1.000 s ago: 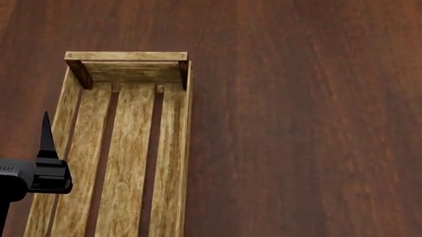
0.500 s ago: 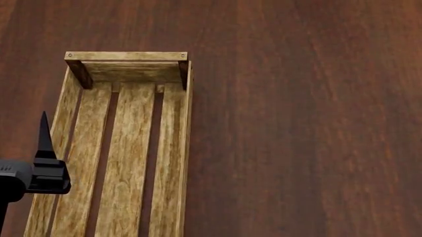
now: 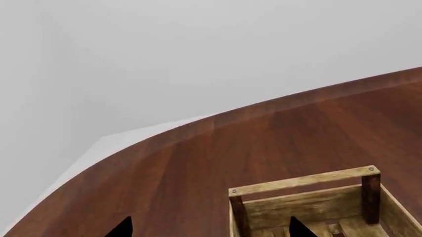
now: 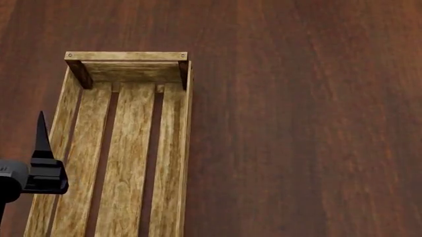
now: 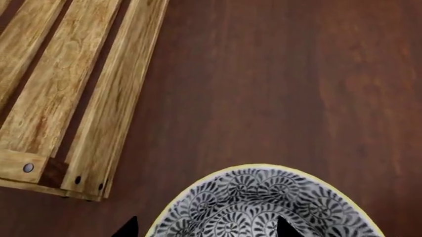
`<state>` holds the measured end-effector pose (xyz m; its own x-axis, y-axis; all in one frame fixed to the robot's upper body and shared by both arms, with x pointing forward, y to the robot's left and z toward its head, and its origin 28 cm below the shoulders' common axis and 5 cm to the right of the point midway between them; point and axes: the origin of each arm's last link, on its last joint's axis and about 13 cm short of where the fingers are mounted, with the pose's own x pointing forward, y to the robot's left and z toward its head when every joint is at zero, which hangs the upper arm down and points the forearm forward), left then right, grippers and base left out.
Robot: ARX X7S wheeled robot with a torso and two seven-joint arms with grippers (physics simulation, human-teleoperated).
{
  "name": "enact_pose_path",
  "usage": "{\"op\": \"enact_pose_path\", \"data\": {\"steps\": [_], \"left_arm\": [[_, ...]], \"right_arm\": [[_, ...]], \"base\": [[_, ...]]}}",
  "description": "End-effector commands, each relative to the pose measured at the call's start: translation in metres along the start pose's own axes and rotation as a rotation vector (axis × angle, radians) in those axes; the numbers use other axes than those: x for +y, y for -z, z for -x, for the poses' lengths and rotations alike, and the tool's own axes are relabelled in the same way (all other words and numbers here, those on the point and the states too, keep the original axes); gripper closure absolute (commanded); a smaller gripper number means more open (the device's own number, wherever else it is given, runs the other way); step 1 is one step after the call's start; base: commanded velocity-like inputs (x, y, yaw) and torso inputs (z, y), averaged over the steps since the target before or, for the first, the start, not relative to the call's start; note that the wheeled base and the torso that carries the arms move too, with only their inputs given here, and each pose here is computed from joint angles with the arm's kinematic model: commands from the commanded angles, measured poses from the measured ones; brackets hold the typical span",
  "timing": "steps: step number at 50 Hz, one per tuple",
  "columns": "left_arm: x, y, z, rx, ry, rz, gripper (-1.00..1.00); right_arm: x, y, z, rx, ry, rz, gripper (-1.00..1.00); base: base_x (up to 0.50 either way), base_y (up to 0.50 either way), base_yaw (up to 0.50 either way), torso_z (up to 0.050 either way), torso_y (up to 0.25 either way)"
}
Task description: Stack the left bowl on the right bowl and place them in the tray.
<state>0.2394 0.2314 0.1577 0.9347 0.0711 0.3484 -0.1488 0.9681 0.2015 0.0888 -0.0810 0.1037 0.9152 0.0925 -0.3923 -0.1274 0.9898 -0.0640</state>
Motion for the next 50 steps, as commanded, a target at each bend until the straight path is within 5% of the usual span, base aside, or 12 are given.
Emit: {"op": "enact_pose_path", "data": {"steps": [1,50], "left_arm": [[0.001,-0.001,0.000,0.000,-0.001,0.003,-1.00],[0.003,-0.002,0.001,-0.002,-0.008,0.010,-1.00]], "right_arm": [[0.006,0.007,-0.003,0.024,-0.033,0.002,-1.00],[0.015,0.023,-0.022,0.107,-0.120,0.013,-1.00]], "base": [[0.00,0.00,0.00,0.000,0.000],[0.00,0.00,0.00,0.000,0.000]]}}
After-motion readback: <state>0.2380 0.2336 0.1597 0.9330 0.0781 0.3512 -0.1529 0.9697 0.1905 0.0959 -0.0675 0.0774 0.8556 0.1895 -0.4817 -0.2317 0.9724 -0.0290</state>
